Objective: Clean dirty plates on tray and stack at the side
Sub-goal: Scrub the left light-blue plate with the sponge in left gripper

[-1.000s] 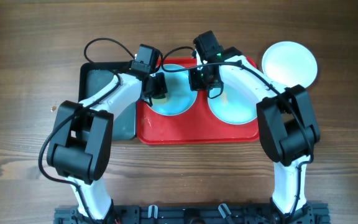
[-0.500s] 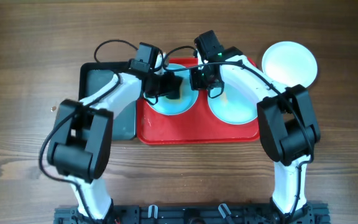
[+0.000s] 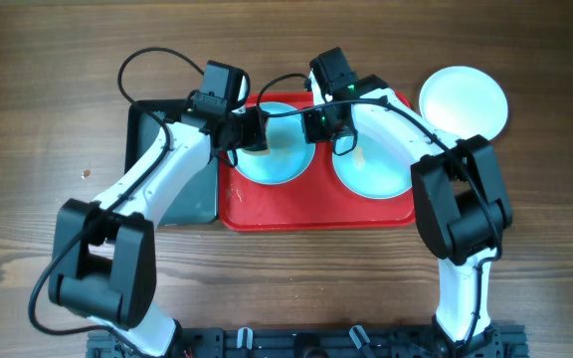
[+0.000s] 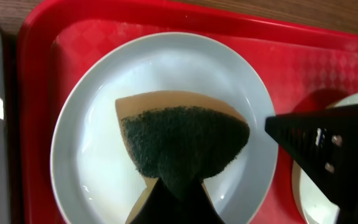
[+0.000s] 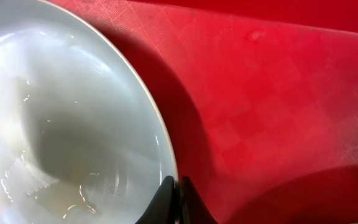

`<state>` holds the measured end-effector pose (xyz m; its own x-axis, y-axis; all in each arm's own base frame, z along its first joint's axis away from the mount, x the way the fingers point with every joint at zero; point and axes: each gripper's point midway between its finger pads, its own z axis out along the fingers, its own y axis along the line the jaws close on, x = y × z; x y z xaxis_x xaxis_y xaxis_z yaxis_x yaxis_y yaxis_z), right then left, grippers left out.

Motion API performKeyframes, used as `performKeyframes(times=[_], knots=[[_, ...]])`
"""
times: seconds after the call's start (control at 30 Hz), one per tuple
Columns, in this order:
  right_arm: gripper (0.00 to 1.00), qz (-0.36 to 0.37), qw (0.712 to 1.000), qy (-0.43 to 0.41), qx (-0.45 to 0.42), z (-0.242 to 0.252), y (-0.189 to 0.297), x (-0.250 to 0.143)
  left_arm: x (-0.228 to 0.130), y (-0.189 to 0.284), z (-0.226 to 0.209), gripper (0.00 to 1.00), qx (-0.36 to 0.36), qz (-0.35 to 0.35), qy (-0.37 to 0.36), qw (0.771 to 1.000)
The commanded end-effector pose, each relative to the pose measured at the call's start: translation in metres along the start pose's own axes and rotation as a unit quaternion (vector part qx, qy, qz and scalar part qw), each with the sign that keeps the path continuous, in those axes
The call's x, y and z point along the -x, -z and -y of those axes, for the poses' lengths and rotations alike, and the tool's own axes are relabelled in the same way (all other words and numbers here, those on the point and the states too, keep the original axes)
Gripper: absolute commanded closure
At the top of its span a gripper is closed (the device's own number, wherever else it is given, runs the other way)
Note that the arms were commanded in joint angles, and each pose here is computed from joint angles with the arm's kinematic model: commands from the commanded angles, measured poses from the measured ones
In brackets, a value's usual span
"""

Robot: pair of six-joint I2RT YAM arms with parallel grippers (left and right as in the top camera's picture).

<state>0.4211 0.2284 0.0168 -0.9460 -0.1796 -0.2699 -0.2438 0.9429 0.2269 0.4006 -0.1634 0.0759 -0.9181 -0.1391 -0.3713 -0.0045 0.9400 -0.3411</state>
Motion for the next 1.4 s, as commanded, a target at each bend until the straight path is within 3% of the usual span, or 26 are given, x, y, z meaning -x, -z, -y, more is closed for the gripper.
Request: performKeyframes(times=[0.0, 0.07, 0.37, 0.7, 0.8, 1.03, 1.37], knots=[[0.96, -0.016, 1.0, 0.006, 0.004, -0.002, -0.011, -0.009, -0.01, -0.022, -0.016, 0.96, 0.032, -0.016, 0.009, 0.999], [0.96, -0.016, 1.0, 0.006, 0.004, -0.002, -0.011, -0.009, -0.009, -0.024, -0.028, 0.96, 0.064, -0.009, 0.023, 0.998], [0.96, -0.016, 1.0, 0.008, 0.004, -0.002, -0.011, -0.009, -0.039, -0.06, -0.04, 0.96, 0.08, -0.063, 0.044, 0.994], [0.96, -0.016, 1.0, 0.008, 0.004, -0.002, -0.011, -0.009, -0.066, -0.069, 0.014, 0.95, 0.007, -0.1, 0.006, 0.995], [0.96, -0.016, 1.0, 0.008, 0.004, -0.002, -0.011, -0.009, -0.061, -0.067, 0.018, 0.96, 0.0, -0.091, 0.002, 0.996], [0.96, -0.016, 1.0, 0.016, 0.004, -0.002, -0.011, -0.009, 0.005, 0.007, 0.036, 0.96, -0.029, 0.028, 0.003, 0.999], [0.96, -0.017, 1.0, 0.015, 0.004, -0.001, -0.011, -0.01, -0.023, -0.033, 0.041, 0.96, -0.018, -0.012, 0.005, 1.0]])
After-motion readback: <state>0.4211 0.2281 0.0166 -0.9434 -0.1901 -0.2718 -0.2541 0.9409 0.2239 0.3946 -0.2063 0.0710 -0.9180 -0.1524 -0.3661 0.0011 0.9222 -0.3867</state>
